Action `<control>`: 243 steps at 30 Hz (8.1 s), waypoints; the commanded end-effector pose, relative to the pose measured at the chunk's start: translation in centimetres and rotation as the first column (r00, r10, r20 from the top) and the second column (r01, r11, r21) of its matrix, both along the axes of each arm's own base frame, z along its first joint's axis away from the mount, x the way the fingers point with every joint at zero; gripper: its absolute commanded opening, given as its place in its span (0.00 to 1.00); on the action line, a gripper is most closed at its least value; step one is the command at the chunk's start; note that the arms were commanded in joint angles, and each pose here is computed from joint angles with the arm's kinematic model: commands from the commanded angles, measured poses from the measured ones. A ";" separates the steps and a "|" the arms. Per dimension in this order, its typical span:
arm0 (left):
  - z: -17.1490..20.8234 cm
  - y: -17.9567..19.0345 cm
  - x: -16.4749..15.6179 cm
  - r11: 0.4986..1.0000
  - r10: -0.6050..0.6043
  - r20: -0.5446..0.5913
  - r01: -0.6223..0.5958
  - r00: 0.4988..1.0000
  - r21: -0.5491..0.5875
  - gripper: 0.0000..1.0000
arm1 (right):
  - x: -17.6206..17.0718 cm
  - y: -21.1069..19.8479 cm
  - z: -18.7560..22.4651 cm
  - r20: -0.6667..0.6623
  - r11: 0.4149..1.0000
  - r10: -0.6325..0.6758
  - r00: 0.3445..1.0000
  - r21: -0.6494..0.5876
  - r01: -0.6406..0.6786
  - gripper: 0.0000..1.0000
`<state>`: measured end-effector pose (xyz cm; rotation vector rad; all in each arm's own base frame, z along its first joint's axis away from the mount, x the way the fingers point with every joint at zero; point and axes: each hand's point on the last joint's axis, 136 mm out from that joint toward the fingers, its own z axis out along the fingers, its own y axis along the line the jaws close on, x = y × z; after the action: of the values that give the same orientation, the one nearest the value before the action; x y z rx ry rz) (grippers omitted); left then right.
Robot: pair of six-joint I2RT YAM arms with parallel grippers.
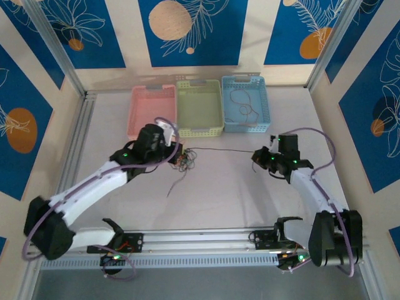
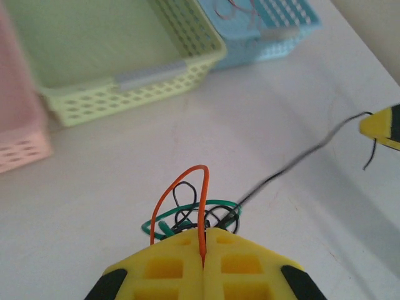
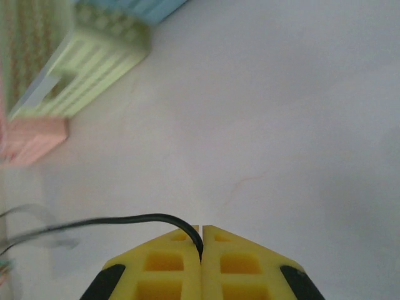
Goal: Untangle the cables
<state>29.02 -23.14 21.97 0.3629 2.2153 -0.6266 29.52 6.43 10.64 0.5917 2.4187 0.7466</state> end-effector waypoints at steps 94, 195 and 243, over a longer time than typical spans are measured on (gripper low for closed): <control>0.7 13.0 -8.3 0.963 0.140 0.019 -0.141 0.990 0.230 0.00 | 24.1 20.4 10.4 0.275 0.933 0.359 0.892 -0.115 -0.341 0.37; -3.2 8.0 -7.6 0.977 0.125 -0.103 -0.140 0.987 -0.163 0.00 | -0.9 5.6 11.6 0.273 0.955 0.083 0.958 0.253 -0.155 0.00; -8.3 4.5 -0.2 0.991 0.136 -0.239 -0.137 0.961 0.015 0.70 | -1.5 0.4 15.2 0.329 0.954 -0.031 0.944 0.291 -0.071 0.00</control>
<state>27.80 -17.81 10.63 0.1013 2.5220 -0.5702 28.47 5.56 24.67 0.5644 2.0236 1.0653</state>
